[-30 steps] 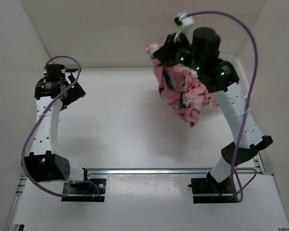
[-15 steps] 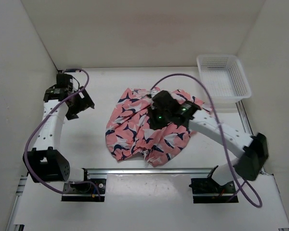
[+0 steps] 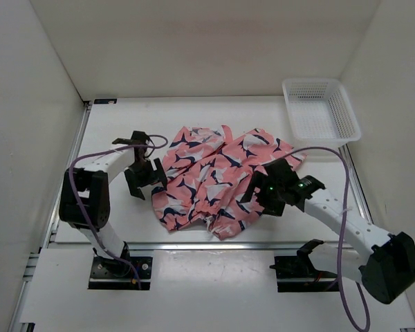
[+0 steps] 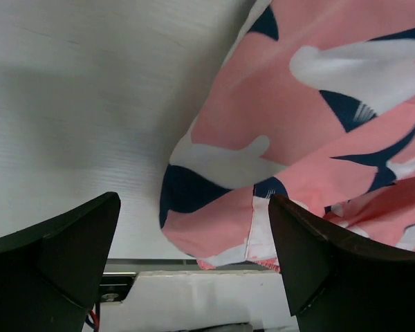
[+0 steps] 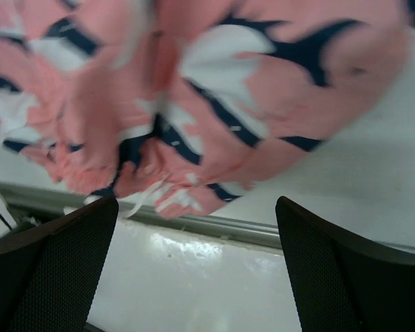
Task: Fold and stack the shorts
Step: Flatten the shorts out
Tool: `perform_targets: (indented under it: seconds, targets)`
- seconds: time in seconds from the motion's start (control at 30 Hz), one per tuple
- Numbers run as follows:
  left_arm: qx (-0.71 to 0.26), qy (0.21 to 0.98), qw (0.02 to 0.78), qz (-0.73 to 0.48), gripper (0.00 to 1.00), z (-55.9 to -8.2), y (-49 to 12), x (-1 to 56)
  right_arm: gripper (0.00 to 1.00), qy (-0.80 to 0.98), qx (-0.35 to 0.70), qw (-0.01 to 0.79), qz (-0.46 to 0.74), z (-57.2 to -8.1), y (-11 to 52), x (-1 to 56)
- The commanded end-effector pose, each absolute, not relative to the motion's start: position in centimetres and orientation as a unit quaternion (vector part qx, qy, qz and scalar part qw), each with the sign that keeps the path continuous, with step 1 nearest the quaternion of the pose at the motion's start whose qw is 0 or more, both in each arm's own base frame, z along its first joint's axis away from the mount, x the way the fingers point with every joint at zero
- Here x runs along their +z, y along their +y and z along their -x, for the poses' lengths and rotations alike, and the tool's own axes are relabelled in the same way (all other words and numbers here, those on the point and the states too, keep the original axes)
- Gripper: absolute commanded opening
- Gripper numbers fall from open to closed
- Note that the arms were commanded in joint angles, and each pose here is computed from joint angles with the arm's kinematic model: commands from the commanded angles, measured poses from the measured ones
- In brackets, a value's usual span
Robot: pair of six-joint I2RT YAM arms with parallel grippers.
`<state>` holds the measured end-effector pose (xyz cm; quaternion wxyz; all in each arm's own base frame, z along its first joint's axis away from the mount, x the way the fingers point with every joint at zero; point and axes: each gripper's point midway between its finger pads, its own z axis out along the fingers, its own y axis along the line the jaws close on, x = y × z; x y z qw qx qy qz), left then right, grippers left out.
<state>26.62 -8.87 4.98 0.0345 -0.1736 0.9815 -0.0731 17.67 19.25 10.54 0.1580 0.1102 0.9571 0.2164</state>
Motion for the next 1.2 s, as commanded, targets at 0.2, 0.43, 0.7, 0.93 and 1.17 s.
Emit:
perform_targets:
  seconds: [0.2, 0.43, 0.7, 0.93, 1.17]
  targets:
    - [-0.112, 0.978, 0.033, 0.174, 0.42, -27.9, -13.1, 3.5, 0.91, 0.930, 0.265, 0.111, -0.231, -16.0, 17.0, 8.3]
    - [-0.071, 0.974, 0.085, 0.198, 0.10, -33.7, -9.9, 6.2, 0.79, 0.936, 0.245, 0.125, -0.220, -17.2, 16.4, 7.2]
    - [-0.023, 0.970, 0.140, 0.198, 0.10, -39.1, -7.8, 11.1, 0.52, 0.936, 0.237, 0.151, -0.213, -18.5, 16.1, 8.0]
    - [-0.008, 0.961, 0.197, 0.195, 0.86, -44.5, -6.2, 16.6, 0.43, 0.935, 0.240, 0.160, -0.208, -19.4, 16.2, 8.7]
    - [-0.029, 0.959, 0.222, 0.173, 0.96, -36.7, -8.4, 20.6, 0.53, 0.932, 0.233, 0.186, -0.205, -20.9, 15.7, 9.9]
